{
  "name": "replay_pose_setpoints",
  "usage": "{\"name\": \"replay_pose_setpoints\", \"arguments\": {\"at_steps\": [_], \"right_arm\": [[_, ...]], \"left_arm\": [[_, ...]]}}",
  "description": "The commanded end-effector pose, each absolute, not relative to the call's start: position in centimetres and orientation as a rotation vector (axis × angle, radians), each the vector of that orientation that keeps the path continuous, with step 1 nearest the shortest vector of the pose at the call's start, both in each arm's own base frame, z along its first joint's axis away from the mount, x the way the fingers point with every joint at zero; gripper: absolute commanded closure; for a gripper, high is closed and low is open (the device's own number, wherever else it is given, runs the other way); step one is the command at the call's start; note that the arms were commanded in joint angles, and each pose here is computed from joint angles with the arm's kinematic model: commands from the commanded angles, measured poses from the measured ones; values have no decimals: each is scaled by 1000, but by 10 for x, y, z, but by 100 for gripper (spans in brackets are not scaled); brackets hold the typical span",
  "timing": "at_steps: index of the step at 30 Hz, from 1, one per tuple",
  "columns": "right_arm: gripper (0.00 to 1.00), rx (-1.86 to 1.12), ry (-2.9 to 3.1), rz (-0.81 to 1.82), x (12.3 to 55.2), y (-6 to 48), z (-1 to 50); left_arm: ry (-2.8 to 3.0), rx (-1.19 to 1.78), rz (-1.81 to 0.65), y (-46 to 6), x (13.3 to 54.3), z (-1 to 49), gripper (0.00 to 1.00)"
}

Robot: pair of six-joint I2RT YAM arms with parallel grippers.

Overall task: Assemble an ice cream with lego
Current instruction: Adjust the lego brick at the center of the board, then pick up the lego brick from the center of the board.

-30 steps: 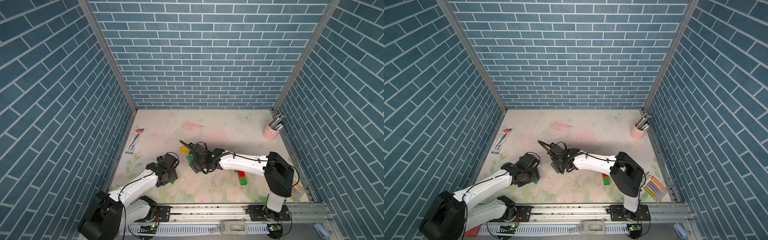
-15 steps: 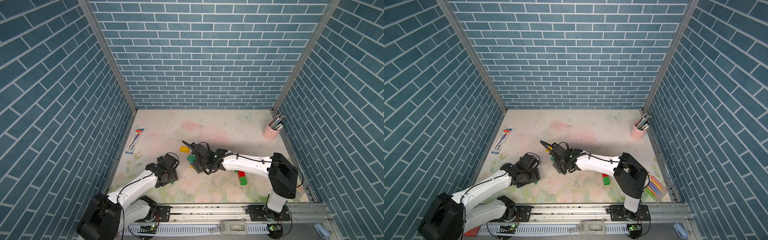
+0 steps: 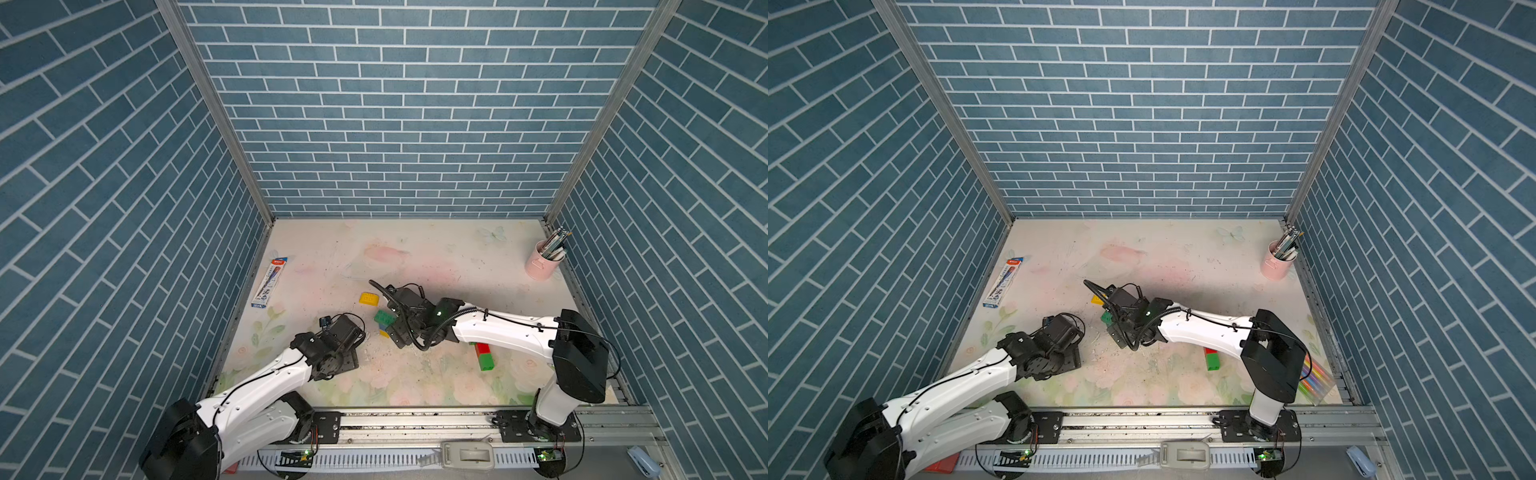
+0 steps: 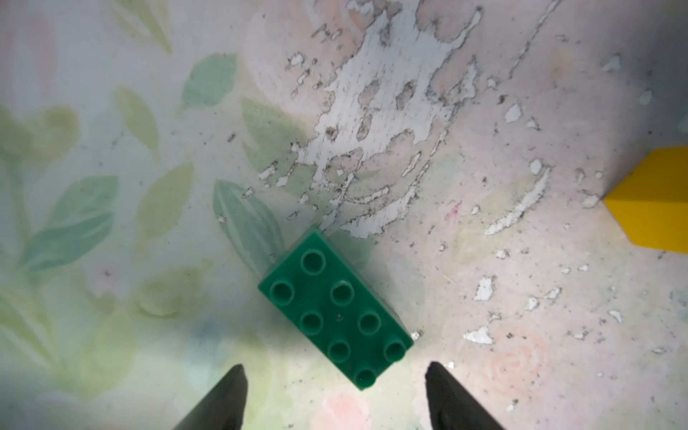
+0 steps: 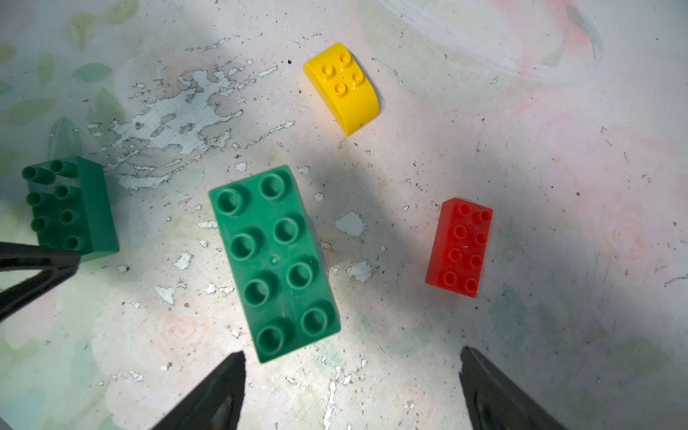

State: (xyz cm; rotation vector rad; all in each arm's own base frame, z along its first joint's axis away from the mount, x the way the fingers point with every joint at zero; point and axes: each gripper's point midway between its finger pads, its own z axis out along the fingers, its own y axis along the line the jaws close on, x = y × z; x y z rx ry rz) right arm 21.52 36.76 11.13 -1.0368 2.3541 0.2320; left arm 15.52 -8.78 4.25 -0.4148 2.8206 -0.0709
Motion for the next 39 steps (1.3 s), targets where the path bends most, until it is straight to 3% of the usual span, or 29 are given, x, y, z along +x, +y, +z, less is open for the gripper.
{"name": "replay_pose_setpoints", "arguments": {"at_steps": [1, 5, 18, 28, 31, 39], "right_arm": [[9, -1000, 2373, 255, 212, 361, 119], [9, -988, 2362, 262, 211, 359, 125], [9, -940, 2327, 269, 212, 350, 142], [9, -907, 2323, 254, 213, 341, 148], [9, -906, 2326, 255, 212, 339, 149], [9, -912, 2326, 298, 208, 342, 153]], "left_arm": [[2840, -506, 55, -69, 141, 46, 38], [2884, -520, 135, -61, 127, 37, 47], [2854, -505, 71, -80, 141, 12, 44], [2740, -506, 34, -93, 173, 23, 41], [2763, -472, 30, -97, 172, 28, 39], [2732, -417, 28, -83, 169, 62, 19]]}}
